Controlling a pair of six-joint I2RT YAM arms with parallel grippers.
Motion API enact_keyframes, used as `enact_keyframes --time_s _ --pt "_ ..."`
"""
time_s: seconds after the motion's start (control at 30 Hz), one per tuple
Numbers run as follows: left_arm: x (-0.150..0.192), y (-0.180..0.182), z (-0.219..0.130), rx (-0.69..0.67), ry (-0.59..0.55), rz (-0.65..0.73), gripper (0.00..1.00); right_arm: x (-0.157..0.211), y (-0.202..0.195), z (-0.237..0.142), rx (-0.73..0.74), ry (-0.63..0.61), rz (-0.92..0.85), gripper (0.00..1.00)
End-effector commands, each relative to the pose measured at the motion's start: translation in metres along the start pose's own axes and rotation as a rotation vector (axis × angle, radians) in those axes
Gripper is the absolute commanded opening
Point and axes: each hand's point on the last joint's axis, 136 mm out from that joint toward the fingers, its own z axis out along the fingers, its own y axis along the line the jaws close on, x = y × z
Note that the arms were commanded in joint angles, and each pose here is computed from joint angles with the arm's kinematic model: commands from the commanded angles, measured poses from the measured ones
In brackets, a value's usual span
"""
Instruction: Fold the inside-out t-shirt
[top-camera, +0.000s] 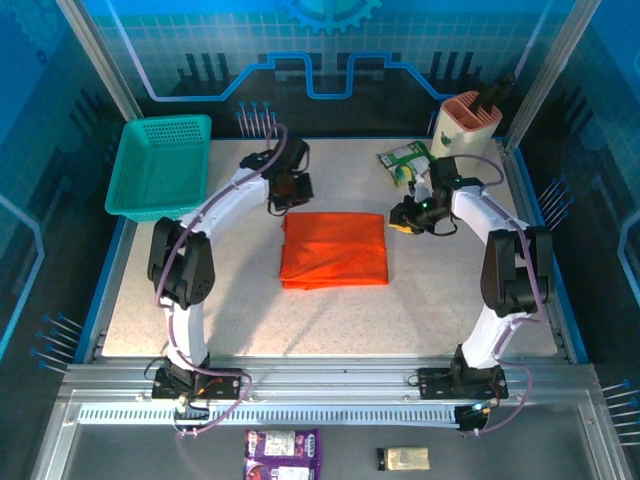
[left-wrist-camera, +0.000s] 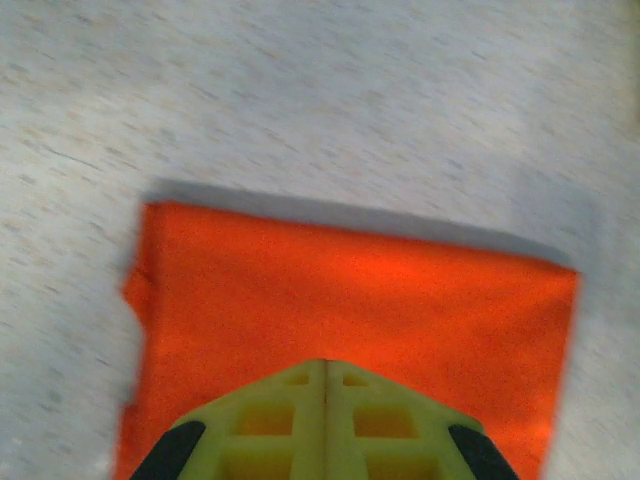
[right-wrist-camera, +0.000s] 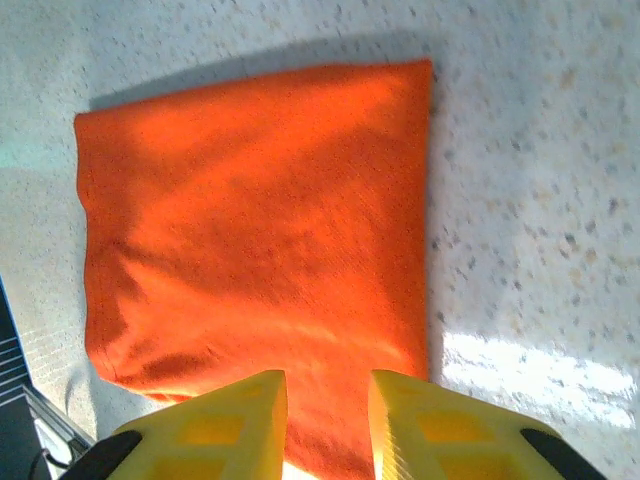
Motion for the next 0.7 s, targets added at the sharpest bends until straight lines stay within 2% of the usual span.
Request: enact_keyframes --time_s 0.0,0.07,0.27,0.5,0.67 --pt "0.045 -0.013 0.003 -0.042 0.084 -0.039 0.03 0.012 -0.010 -0.008 -0.009 0.010 0.017 0.29" --pt "0.061 -0.026 0.010 -0.043 0.096 -0.030 0.04 0.015 -0.013 -0.009 -0.006 0.007 0.019 0.29" --pt "0.094 -0.029 0.039 -0.154 0.131 -0.028 0.02 0.020 -0.018 -0.008 0.000 0.020 0.015 0.29" --pt "0.121 -0.022 0.076 -0.211 0.206 -0.022 0.01 0.018 -0.024 -0.004 0.020 0.026 0.000 0.30" --pt "0.129 -0.002 0.094 -0.295 0.218 0.007 0.01 0.017 -0.025 0.003 0.013 0.035 -0.039 0.34"
